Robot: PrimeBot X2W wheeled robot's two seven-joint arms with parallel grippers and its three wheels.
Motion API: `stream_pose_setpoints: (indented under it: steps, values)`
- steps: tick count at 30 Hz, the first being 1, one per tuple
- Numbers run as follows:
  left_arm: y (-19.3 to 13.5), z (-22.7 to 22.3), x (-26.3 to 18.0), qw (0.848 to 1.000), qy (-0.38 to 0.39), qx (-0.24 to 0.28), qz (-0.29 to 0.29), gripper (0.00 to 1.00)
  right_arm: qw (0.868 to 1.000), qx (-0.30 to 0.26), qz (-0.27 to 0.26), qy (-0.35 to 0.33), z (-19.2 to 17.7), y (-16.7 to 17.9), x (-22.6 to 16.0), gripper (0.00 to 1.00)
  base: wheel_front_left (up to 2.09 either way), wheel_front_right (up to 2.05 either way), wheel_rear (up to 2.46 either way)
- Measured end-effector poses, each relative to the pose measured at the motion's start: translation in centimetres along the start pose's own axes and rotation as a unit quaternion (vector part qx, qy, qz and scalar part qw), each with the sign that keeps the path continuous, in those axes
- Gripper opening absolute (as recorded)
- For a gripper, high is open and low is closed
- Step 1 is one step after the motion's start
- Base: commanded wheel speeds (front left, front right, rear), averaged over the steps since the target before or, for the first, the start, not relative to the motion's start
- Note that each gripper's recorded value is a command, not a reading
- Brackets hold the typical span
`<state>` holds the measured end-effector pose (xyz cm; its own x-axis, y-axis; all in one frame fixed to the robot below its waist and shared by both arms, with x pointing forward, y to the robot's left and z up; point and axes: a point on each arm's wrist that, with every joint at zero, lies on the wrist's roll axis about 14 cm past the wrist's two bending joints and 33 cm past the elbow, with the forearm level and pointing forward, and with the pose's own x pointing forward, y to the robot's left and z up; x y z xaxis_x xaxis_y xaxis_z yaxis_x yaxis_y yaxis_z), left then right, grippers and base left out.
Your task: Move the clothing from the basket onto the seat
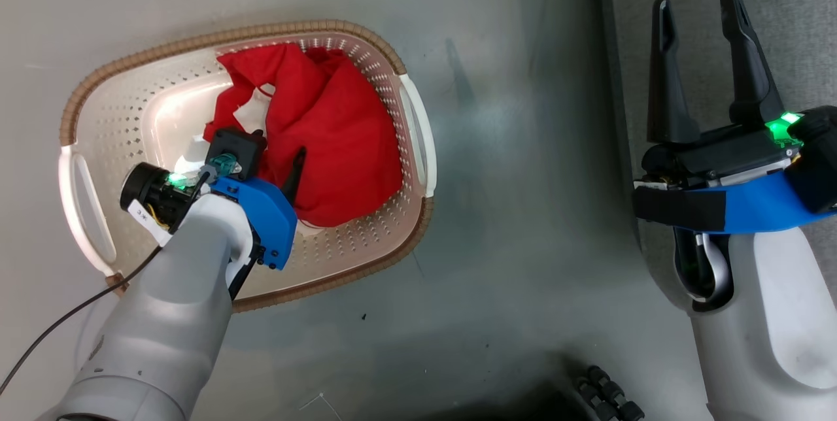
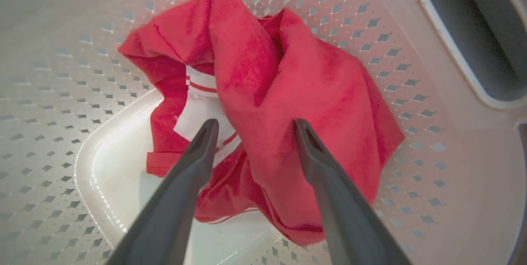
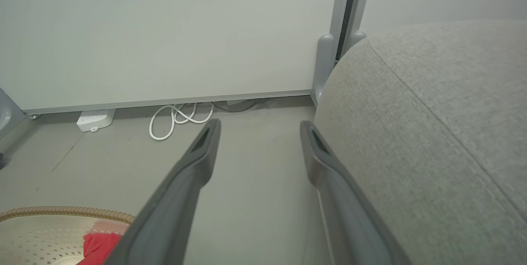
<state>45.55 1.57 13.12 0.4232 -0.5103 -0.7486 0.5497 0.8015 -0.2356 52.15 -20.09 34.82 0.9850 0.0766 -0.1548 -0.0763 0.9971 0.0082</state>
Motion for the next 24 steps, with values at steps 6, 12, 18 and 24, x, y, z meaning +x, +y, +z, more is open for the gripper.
stream_pose_setpoints:
  steps: [6,12,18,24]
  values:
    - [-0.5,-1.7,1.0,1.000,0.021,-0.015,-0.009,1.00,1.000,-0.001,0.004,0.014,-1.7,0.1,0.4,1.00,0.00,0.00,0.00]
    - [-1.3,-2.2,1.6,0.999,0.023,-0.023,-0.021,1.00,1.000,-0.001,0.004,0.023,-2.6,0.2,0.4,1.00,0.00,0.00,0.00]
    - [-1.8,-2.1,1.7,0.999,0.020,-0.024,-0.027,0.00,1.000,0.000,0.003,0.025,-2.8,0.1,0.4,1.00,0.00,0.00,0.00]
    - [-1.8,-1.3,1.4,0.999,0.008,-0.025,-0.028,0.00,1.000,0.002,0.003,0.022,-2.4,0.3,0.4,1.00,0.00,0.00,0.00]
